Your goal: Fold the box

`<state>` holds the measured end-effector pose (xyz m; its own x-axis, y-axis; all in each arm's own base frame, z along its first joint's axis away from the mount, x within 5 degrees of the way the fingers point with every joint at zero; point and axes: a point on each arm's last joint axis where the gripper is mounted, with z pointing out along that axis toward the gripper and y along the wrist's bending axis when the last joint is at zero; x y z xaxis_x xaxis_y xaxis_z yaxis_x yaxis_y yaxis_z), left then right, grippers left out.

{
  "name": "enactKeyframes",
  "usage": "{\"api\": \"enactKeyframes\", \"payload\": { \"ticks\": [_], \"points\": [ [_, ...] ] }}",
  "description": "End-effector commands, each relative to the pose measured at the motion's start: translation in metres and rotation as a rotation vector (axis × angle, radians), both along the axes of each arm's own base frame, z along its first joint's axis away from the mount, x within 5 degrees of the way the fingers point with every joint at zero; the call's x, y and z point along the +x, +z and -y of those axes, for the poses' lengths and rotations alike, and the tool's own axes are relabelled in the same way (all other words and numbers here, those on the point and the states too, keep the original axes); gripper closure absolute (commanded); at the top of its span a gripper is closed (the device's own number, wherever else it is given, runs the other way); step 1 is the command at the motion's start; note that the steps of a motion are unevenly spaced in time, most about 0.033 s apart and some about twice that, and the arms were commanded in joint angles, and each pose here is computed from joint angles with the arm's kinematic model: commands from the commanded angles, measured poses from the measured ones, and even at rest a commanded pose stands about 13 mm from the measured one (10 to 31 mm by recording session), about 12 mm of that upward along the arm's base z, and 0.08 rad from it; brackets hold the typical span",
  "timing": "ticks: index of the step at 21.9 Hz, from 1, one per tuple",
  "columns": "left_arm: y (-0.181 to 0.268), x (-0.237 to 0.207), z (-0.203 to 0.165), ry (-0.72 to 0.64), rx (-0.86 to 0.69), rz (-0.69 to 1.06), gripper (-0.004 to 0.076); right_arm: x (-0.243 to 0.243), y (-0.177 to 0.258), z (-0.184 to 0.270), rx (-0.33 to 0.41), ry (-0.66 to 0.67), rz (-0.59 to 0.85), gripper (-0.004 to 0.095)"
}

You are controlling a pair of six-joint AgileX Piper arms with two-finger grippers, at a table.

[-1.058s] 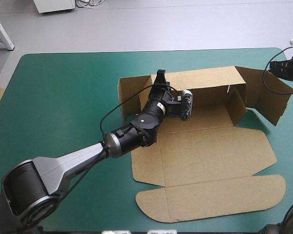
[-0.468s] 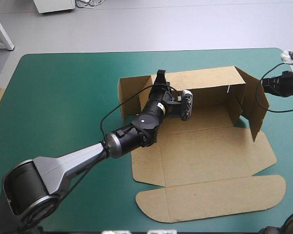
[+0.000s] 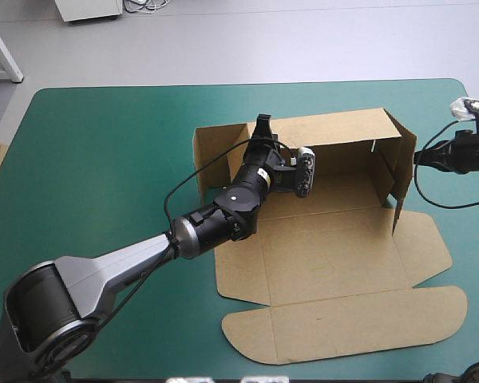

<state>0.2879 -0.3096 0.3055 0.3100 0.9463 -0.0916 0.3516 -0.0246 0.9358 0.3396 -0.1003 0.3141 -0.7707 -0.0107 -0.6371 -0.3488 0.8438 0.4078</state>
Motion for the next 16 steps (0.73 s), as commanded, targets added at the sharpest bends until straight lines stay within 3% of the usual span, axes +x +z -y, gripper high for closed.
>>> {"api": "enactKeyframes", "payload": {
  "ticks": [1, 5, 9, 16],
  "points": [
    [0.025, -0.005, -0.005, 0.013, -0.066, 0.035, 0.0734, -0.008, 0.025, -0.014, -0.002, 0.059, 0.086, 0.0899],
    [0.025, -0.005, -0.005, 0.015, -0.07, 0.03, 0.0734, -0.006, 0.021, -0.028, -0.06, 0.134, 0.081, 0.0739],
    [0.025, -0.005, -0.005, 0.016, -0.069, 0.03, 0.0734, -0.003, 0.018, -0.041, -0.108, 0.183, 0.074, 0.0349],
    [0.025, -0.005, -0.005, 0.018, -0.073, 0.028, 0.0734, 0.002, 0.016, -0.052, -0.092, 0.2, 0.107, 0.0319]
  ]
}}
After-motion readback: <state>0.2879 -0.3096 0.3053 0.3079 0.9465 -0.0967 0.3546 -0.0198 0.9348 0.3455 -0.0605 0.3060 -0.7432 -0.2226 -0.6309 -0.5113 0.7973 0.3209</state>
